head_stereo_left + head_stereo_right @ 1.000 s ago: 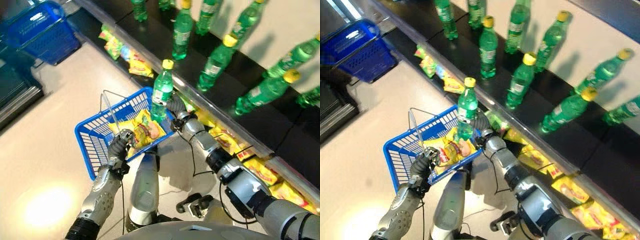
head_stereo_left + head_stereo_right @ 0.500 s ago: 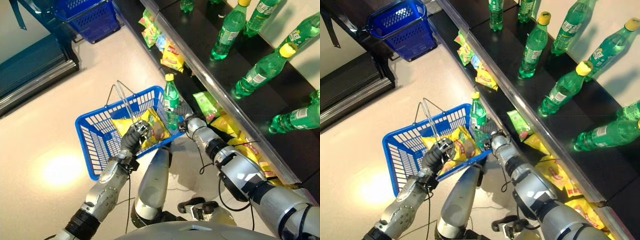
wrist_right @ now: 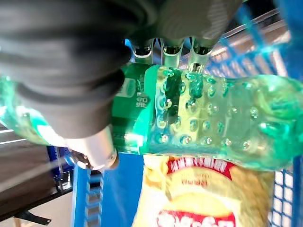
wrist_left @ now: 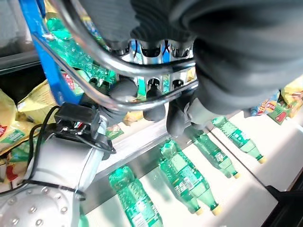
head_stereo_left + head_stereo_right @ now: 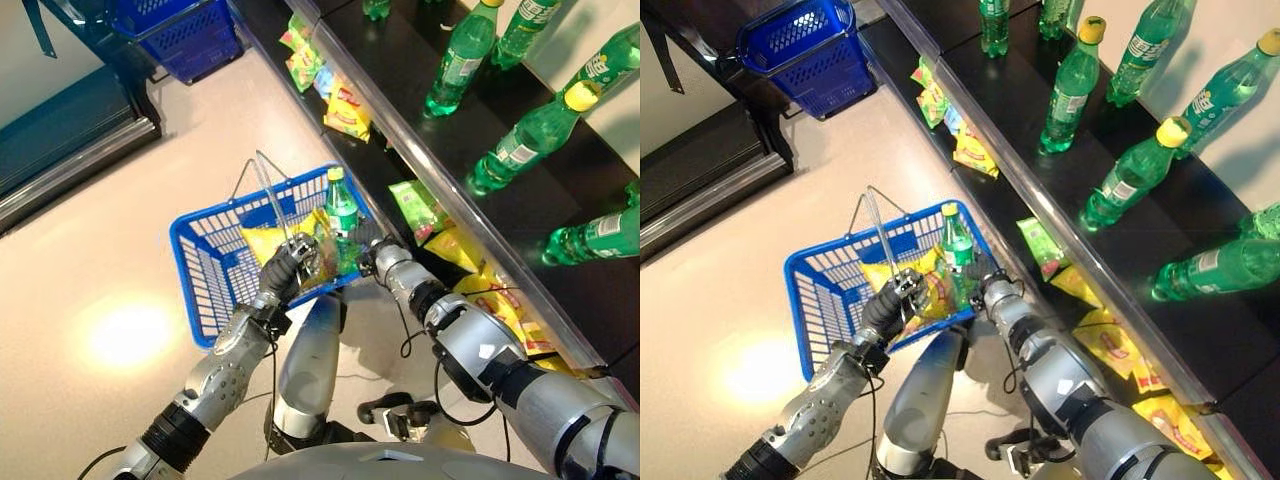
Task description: Pick up the snacks into the basket
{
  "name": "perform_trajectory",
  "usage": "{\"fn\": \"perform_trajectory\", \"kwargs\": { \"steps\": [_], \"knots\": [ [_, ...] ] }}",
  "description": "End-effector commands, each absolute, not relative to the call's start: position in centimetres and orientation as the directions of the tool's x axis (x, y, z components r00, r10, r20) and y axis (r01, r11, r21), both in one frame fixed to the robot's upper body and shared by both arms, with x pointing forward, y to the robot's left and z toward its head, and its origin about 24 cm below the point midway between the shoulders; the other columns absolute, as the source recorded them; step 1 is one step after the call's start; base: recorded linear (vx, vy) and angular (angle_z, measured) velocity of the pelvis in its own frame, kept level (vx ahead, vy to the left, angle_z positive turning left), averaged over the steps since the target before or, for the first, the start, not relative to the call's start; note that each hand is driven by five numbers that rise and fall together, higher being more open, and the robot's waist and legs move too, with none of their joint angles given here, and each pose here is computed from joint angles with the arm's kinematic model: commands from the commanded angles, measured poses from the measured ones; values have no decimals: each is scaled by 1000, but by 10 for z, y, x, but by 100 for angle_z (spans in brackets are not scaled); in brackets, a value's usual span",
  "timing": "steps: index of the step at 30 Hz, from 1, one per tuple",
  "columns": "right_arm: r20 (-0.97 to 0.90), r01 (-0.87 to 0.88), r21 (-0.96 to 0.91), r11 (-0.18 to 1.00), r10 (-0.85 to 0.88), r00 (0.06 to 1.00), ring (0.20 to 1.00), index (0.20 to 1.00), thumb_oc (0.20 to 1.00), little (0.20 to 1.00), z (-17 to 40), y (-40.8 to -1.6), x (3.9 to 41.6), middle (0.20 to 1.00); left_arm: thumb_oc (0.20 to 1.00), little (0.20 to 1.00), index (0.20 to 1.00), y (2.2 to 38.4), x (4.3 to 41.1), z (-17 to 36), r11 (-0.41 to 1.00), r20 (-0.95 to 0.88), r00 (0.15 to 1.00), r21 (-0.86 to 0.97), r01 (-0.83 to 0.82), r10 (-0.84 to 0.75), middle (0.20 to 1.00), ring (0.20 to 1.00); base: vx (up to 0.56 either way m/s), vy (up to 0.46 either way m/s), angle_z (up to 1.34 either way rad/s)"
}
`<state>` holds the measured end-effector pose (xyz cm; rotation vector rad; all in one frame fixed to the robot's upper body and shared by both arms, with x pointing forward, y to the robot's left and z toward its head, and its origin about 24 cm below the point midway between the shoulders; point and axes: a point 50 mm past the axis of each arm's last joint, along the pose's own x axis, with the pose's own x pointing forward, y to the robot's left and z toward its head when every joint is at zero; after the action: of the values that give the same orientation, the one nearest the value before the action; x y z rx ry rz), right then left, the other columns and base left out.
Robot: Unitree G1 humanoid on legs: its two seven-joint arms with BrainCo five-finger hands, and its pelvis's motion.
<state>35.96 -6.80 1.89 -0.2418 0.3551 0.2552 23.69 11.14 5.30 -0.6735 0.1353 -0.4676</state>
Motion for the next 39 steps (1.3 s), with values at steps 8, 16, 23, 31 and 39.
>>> {"fn": "perform_trajectory", "kwargs": {
  "steps": [8,16,23,31,39],
  "knots": [
    [-265,-381,29,924,375,888,200,200,200,200,43,-31,362,200,200,200,200,61,223,125,376,397,656,-582,721,-642,200,200,5,4,1],
    [-310,-487,-330,809,395,865,200,200,200,200,46,-22,364,200,200,200,200,55,218,130,341,404,611,-564,752,-680,200,200,0,0,0],
    [-409,-491,-409,769,326,852,200,200,200,200,29,-34,360,200,200,200,200,48,215,134,308,409,586,-568,763,-700,200,200,-4,3,7],
    [-516,-476,-414,776,231,825,1000,1000,1000,1000,9,-61,355,1000,200,200,200,47,215,136,299,403,568,-558,774,-718,200,200,1,0,1],
    [-502,-431,-413,802,194,843,1000,1000,1000,1000,11,-69,358,1000,200,200,200,48,216,138,306,406,579,-563,768,-707,200,200,0,0,0]
  ]
}}
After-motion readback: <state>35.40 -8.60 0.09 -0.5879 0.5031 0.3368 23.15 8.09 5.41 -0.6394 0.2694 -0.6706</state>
